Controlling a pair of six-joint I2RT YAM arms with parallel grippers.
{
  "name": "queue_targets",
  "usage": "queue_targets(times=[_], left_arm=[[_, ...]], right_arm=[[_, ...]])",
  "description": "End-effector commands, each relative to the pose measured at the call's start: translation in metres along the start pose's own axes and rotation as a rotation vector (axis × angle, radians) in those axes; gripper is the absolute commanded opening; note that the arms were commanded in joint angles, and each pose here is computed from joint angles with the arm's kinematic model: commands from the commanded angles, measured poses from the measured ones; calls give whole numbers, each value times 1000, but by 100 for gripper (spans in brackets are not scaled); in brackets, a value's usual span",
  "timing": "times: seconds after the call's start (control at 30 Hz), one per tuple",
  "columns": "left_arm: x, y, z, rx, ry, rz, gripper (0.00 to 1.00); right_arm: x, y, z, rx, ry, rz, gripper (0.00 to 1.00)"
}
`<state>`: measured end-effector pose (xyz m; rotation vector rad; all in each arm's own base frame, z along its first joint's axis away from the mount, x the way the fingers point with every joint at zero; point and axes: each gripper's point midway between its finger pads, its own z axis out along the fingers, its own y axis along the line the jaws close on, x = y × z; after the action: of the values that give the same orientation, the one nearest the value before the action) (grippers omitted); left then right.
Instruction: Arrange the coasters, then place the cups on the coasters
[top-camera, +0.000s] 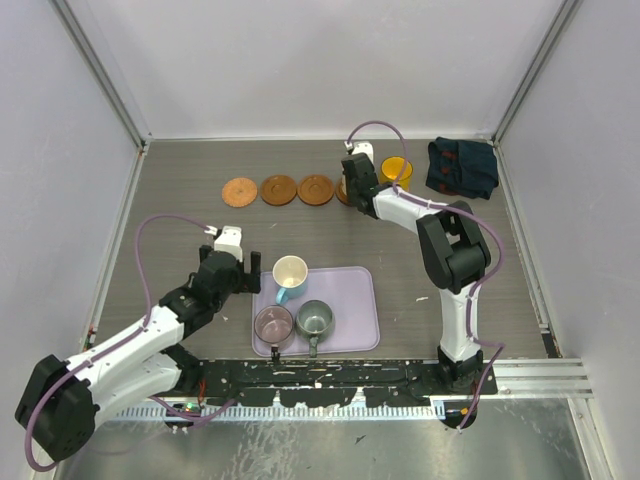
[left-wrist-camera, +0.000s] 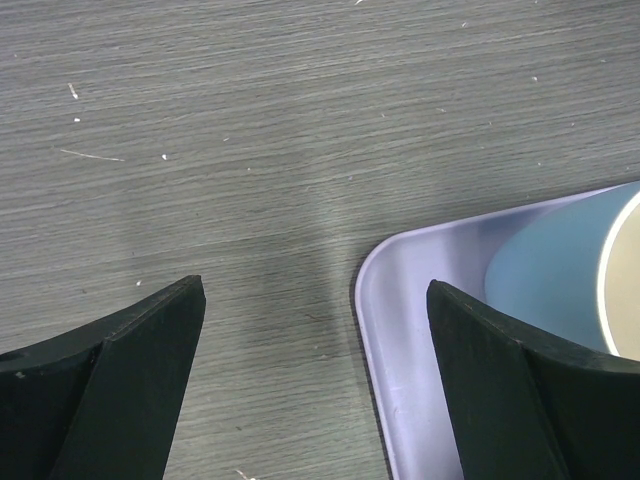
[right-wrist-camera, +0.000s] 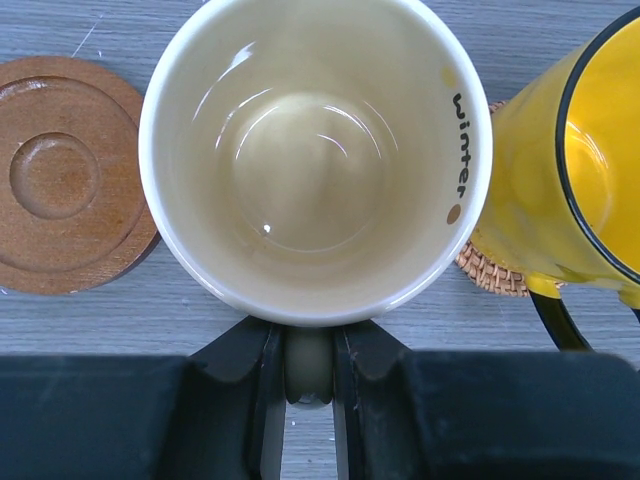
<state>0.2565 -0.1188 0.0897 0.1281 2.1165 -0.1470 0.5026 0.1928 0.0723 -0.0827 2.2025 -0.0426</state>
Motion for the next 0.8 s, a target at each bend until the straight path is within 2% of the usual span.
queue_targets(times=[0.0, 0.27, 0.5, 0.77], left_arm=[[-31, -8, 0, 22, -85, -38, 93], [-30, -8, 1, 23, -84, -37, 93], [-30, -8, 0, 23, -84, -39, 93], [-29, -8, 0, 23, -83, -39, 93]], right_arm=[[-66, 10, -11, -24, -173, 76, 4], [-63, 10, -10, -19, -161, 76, 5], [-62, 10, -11, -22, -160, 78, 26], [-61, 9, -13, -19, -160, 76, 37]])
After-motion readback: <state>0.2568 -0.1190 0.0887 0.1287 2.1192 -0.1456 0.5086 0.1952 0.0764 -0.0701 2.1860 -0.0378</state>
